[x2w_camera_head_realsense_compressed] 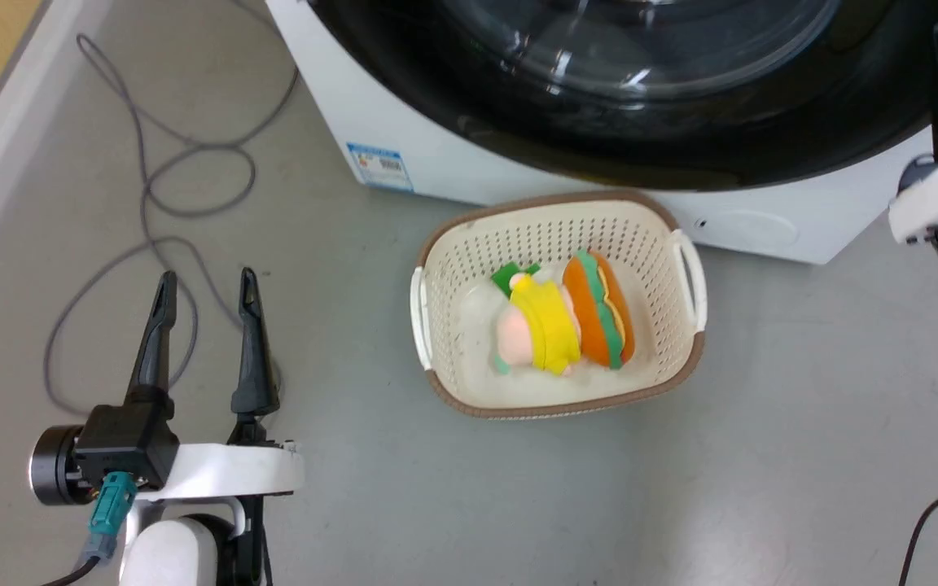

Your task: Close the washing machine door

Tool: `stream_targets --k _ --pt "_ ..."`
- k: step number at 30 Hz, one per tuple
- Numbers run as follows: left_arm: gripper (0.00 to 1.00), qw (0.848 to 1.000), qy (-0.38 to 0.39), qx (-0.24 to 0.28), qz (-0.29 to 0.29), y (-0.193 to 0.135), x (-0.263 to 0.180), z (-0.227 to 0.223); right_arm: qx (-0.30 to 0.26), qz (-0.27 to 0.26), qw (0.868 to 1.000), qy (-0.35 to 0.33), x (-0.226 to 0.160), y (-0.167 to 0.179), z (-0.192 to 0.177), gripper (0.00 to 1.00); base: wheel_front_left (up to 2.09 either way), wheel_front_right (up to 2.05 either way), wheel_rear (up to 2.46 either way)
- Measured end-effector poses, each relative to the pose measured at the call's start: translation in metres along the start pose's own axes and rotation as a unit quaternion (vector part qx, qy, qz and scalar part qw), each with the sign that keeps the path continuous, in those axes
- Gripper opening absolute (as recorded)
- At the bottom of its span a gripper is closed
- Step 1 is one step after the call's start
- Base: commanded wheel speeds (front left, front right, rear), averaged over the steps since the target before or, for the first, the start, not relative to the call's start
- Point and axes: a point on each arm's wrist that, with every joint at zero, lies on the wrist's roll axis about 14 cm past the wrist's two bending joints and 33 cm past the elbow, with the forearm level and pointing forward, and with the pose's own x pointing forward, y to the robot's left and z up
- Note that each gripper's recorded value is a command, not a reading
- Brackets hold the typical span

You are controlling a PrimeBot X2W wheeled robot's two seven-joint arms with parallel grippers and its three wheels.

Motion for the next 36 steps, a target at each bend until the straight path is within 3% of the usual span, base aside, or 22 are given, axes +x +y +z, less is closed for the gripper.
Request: stream_targets --k 12,24,25,27,28,36 --pt "1.0 1.0 -0.023 0.007 -0.008 -0.004 -0.016 0.02 -0.053 -0.035 0.993 -0.098 -0.078 -0.009 0.07 0.0 0.0 0.0 0.0" --pt "1.0 0.998 -0.037 0.0 -0.042 -0.023 -0.041 0.033 -0.045 -0.081 0.992 -0.084 -0.183 -0.007 0.061 0.0 0.0 0.0 0.0" --pt "1.0 0.998 -0.036 -0.001 -0.046 -0.025 -0.043 0.032 -0.04 -0.087 0.992 -0.082 -0.19 -0.009 0.059 0.1 0.0 0.0 0.0" --pt "1.0 0.998 -0.034 0.0 -0.054 -0.03 -0.048 0.031 -0.031 -0.094 0.992 -0.077 -0.203 -0.01 0.055 0.58 0.0 0.0 0.0" --pt "1.0 0.998 -0.033 0.001 -0.062 -0.034 -0.051 0.031 -0.027 -0.099 0.992 -0.07 -0.216 -0.011 0.05 1.0 0.0 0.0 0.0" --pt "1.0 0.996 -0.037 -0.003 -0.075 -0.042 -0.057 0.034 0.008 -0.115 0.992 -0.06 -0.25 -0.012 0.038 1.0 0.0 0.0 0.0"
